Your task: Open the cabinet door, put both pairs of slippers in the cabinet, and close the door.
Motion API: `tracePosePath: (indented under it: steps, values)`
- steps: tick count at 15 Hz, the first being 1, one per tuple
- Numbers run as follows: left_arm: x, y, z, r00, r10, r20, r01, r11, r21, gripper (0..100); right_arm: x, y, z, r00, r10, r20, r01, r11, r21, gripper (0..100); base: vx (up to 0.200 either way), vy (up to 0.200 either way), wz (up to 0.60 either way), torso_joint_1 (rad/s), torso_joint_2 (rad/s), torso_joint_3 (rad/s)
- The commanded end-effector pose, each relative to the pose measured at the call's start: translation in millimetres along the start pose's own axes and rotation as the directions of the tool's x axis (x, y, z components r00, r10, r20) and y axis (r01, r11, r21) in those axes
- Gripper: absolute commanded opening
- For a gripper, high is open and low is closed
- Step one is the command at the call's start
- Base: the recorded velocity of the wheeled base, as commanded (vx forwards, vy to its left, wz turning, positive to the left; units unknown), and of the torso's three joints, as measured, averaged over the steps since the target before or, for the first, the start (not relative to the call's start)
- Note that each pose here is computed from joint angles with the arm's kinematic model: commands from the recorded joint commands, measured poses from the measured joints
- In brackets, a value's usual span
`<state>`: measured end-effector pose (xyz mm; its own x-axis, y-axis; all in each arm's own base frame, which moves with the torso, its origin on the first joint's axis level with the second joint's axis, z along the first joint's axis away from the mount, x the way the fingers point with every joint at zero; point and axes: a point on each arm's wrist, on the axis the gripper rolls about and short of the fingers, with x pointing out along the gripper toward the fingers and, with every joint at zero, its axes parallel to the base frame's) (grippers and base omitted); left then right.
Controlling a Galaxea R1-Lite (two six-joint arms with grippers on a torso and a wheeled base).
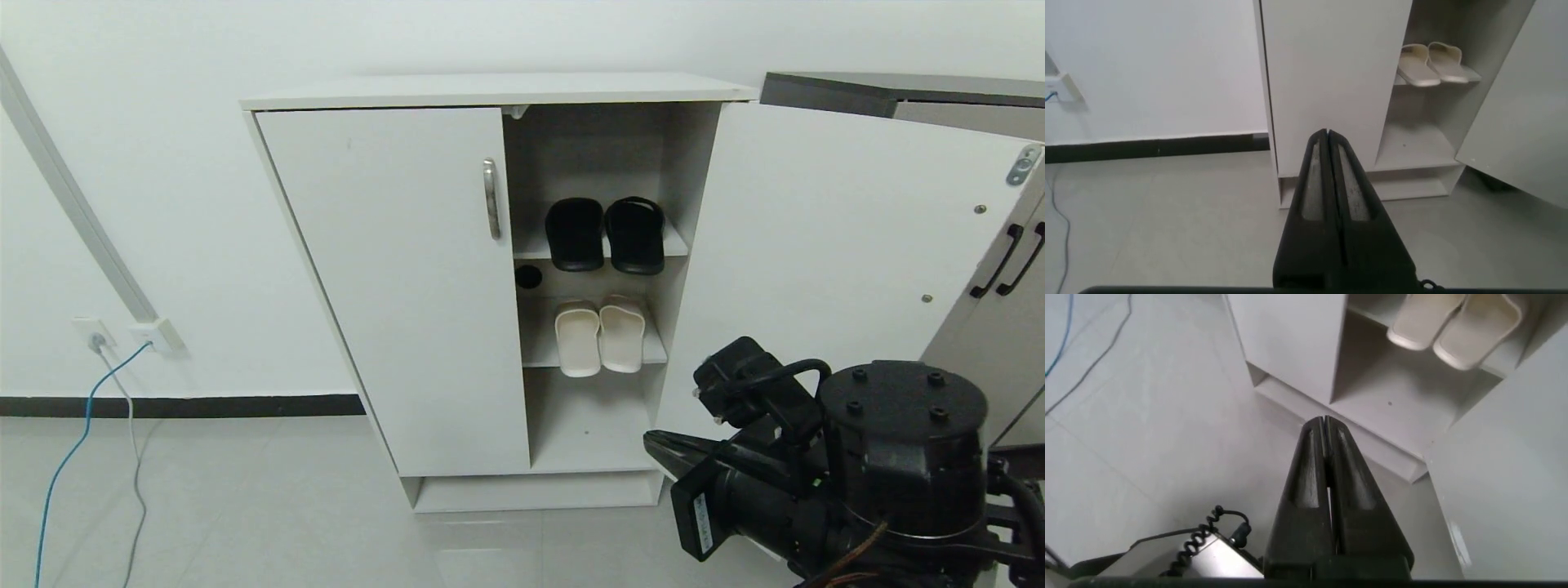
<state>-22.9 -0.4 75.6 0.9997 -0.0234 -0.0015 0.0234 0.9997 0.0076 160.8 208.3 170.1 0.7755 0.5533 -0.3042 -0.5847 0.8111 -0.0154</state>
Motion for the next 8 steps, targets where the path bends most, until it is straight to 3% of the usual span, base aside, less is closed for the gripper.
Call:
tracePosePath:
  steps: [1, 8]
  values:
    - [0.0, 0.0, 0.0, 1.0, 0.0, 0.0, 0.0, 1.0, 0.0, 0, 1.1, 0.2, -1.9, 1.0, -0.001, -0.008, 0.001, 1.0, -0.002, 0, 0.0, 0.0, 0.0, 0.0, 0.0, 0.0]
    - [0.0, 0.0, 0.0, 1.0, 0.0, 0.0, 0.0, 1.0, 0.0, 0, 2.0, 1.2, -2.9, 1.0, 0.002, -0.012, -0.002, 1.0, -0.006, 0, 0.0, 0.0, 0.0, 0.0, 0.0, 0.0]
